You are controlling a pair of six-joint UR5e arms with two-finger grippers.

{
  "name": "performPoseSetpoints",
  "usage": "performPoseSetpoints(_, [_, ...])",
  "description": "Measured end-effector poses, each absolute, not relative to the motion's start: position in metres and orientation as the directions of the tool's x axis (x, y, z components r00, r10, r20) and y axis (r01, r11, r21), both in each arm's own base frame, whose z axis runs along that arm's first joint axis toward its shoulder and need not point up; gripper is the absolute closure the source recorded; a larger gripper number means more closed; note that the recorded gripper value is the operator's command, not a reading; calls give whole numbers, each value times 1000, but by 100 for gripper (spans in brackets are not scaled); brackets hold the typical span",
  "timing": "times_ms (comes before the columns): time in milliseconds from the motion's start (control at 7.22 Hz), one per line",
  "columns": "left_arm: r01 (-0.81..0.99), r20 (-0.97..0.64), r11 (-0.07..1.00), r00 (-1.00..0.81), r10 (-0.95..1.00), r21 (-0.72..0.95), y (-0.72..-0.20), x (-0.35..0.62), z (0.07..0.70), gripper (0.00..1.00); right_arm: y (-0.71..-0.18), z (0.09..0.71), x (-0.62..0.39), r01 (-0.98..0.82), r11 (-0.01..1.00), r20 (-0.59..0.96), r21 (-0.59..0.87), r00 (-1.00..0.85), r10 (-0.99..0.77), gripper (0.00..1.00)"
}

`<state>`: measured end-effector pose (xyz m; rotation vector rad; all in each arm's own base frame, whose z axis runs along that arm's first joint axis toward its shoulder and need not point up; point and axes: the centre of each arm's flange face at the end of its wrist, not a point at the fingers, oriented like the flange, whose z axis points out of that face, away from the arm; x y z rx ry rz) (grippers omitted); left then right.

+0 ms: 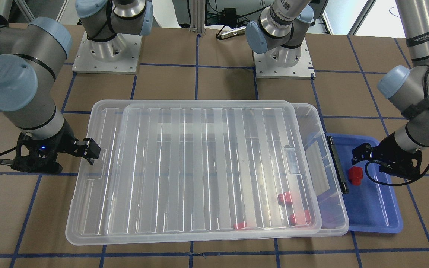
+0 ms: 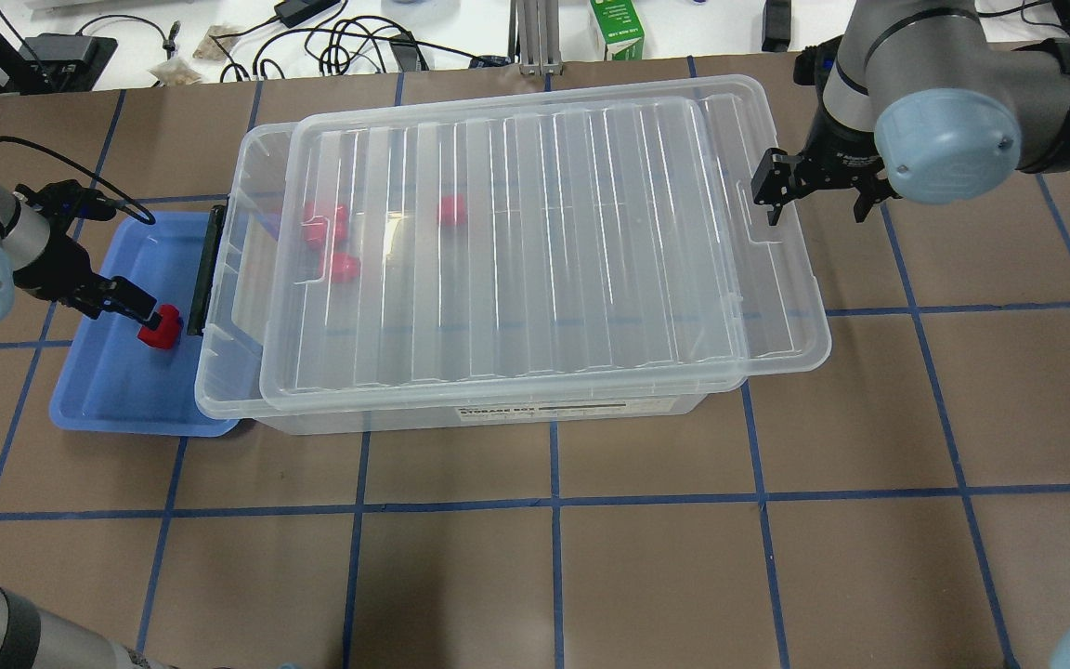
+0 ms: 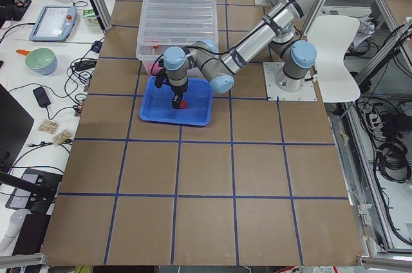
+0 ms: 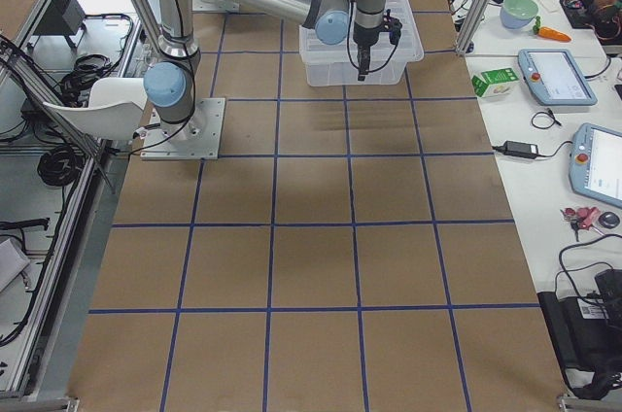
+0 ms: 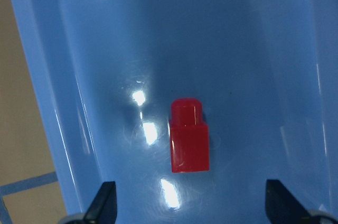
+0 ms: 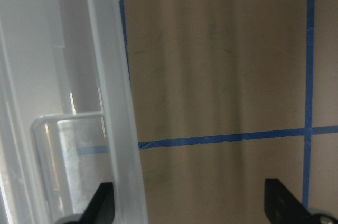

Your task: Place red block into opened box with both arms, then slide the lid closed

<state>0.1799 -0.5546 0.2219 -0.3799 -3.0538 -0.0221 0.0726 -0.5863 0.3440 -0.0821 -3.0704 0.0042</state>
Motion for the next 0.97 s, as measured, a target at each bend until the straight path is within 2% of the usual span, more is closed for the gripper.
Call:
performPoseSetpoints(138, [244,69,970,-968,243,10,-554,180,210,3,-587,345,59,52,999,70,-1,-996,52,0])
performPoseSetpoints(554, [243,62,970,-968,242,4,-560,180,183,34,-589,348,29,37,999,70,0,-997,37,0])
performPoseSetpoints(692, [243,62,970,-968,243,3,-562,179,180,54,-589,349,21,30,1000,74,0,-997,30,0])
performPoseSetpoints(831, [244,62,970,-968,243,3,-562,179,179,68,-589,349,12,15,1000,82,3,-996,15,0])
performPoseSetpoints(969, [245,61,970,-968,244,1,-563,178,179,88,-589,350,3,4,1000,88,6,-996,3,0])
